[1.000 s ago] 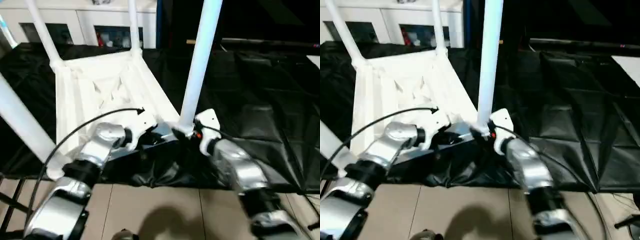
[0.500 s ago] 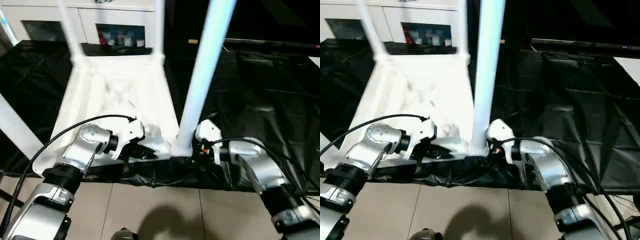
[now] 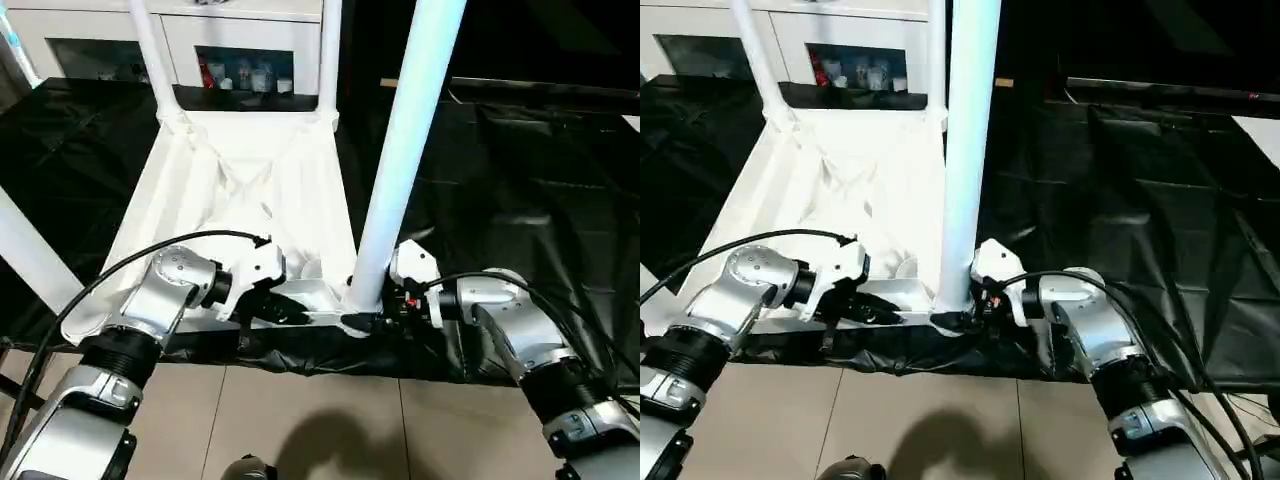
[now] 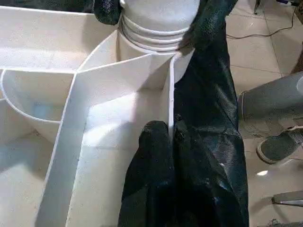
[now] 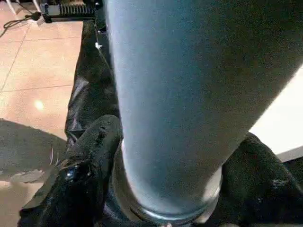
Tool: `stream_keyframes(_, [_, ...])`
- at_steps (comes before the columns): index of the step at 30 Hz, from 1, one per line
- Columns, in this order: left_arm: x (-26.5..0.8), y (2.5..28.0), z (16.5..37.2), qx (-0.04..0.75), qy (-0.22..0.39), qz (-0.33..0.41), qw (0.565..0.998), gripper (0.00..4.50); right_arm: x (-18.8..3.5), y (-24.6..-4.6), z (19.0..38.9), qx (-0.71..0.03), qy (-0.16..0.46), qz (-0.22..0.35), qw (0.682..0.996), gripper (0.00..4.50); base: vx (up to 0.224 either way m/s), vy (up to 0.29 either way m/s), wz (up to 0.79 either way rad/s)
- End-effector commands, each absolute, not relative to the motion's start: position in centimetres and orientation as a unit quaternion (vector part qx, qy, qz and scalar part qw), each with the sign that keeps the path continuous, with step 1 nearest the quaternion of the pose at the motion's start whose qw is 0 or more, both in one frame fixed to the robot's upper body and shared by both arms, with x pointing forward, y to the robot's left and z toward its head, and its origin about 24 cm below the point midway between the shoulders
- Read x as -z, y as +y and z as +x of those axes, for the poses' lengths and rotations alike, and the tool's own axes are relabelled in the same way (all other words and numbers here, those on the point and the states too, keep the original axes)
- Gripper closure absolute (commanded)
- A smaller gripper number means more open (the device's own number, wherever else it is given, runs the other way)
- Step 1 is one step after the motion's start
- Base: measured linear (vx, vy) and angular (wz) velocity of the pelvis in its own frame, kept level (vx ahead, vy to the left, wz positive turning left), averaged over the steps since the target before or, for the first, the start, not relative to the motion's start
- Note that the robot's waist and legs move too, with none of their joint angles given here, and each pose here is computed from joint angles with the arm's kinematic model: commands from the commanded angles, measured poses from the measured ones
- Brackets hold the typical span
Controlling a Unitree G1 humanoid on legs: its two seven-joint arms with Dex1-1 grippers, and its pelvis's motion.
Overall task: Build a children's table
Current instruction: Rotate leg to tighten
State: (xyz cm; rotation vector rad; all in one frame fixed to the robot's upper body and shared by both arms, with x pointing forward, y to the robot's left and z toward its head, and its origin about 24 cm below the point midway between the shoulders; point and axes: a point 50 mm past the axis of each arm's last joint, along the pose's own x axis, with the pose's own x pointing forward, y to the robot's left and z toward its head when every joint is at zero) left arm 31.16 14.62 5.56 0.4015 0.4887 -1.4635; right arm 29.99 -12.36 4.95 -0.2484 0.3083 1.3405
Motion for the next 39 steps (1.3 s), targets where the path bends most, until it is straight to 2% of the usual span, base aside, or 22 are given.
stream_keyframes(1, [-6.2,13.7,31.8,0.646,0.205,0.181,0.712,4.50,-4.6,-11.4,29.4,-0.631,0.143,-0.094,0.756,1.59,0.000,0.000,0.00])
stream_keyframes(4, [-6.1,13.5,32.9,0.587,0.207,0.179,0.762,4.50,-3.9,-11.2,29.2,-0.580,0.149,-0.072,0.798,1.81,0.000,0.000,0.00])
stream_keyframes(6, [-6.2,13.3,33.3,0.568,0.203,0.176,0.778,4.50,-3.6,-11.0,29.3,-0.555,0.154,-0.067,0.815,1.82,0.000,0.000,0.00])
stream_keyframes(8, [-6.2,12.0,33.9,0.530,0.196,0.168,0.807,4.50,-3.0,-10.0,29.8,-0.480,0.160,-0.039,0.862,1.85,0.000,0.000,0.00])
stream_keyframes(9, [-6.2,12.0,33.9,0.530,0.196,0.168,0.807,4.50,-3.0,-10.0,29.8,-0.480,0.160,-0.039,0.862,1.85,0.000,0.000,0.00])
stream_keyframes(11, [-6.2,10.6,34.1,0.517,0.189,0.159,0.819,4.50,-2.8,-8.9,30.1,-0.433,0.166,-0.009,0.886,1.86,0.000,0.000,0.00])
stream_keyframes(13, [-6.1,9.3,34.1,0.508,0.180,0.152,0.829,4.50,-2.8,-7.8,30.6,-0.392,0.166,-0.004,0.905,1.86,0.000,0.000,0.00])
stream_keyframes(15, [-6.2,7.3,34.1,0.500,0.162,0.144,0.838,4.50,-3.1,-5.5,31.3,-0.350,0.156,0.007,0.924,1.86,0.000,0.000,0.00])
stream_keyframes(18, [-6.4,6.2,34.1,0.509,0.147,0.146,0.836,4.50,-4.3,-3.7,31.6,-0.355,0.120,-0.008,0.927,1.86,0.000,0.000,0.00])
stream_keyframes(19, [-6.4,6.2,34.1,0.511,0.144,0.150,0.834,4.50,-4.5,-3.6,31.7,-0.356,0.113,-0.009,0.928,1.86,0.000,0.000,0.00])
stream_keyframes(20, [-6.4,6.2,34.0,0.516,0.142,0.150,0.832,4.50,-4.7,-3.8,31.8,-0.358,0.110,-0.004,0.927,1.31,0.000,0.000,0.00])
stream_keyframes(21, [-6.5,6.4,34.0,0.520,0.140,0.151,0.829,4.50,-4.9,-4.2,31.8,-0.363,0.108,0.008,0.925,1.17,0.000,0.000,0.00])
stream_keyframes(24, [-6.4,7.4,33.7,0.538,0.142,0.154,0.817,4.50,-4.8,-6.0,31.5,-0.389,0.113,0.013,0.914,1.08,0.000,0.000,0.00])
stream_keyframes(26, [-6.4,8.0,33.5,0.551,0.140,0.159,0.807,4.50,-4.6,-6.9,31.2,-0.410,0.115,-0.012,0.905,0.81,0.000,0.000,0.00])
stream_keyframes(30, [-6.4,9.8,33.1,0.579,0.144,0.164,0.786,4.50,-4.0,-9.7,30.6,-0.465,0.121,-0.071,0.874,0.72,0.000,0.000,0.00])
stream_keyframes(32, [-6.4,10.1,33.1,0.584,0.144,0.161,0.782,4.50,-4.0,-10.0,30.6,-0.475,0.122,-0.075,0.868,0.72,0.000,0.000,0.00])
stream_keyframes(34, [-6.6,11.0,32.9,0.603,0.150,0.146,0.769,4.50,-4.3,-11.0,30.4,-0.519,0.125,-0.086,0.841,0.72,0.000,0.000,0.00])
stream_keyframes(35, [-6.7,11.1,32.9,0.606,0.151,0.145,0.768,4.50,-4.3,-11.1,30.3,-0.523,0.125,-0.086,0.839,0.72,0.000,0.000,0.00])
stream_keyframes(39, [-6.8,12.3,32.5,0.637,0.167,0.144,0.739,4.50,-4.8,-11.8,30.1,-0.585,0.134,-0.091,0.794,0.72,0.000,0.000,0.00])
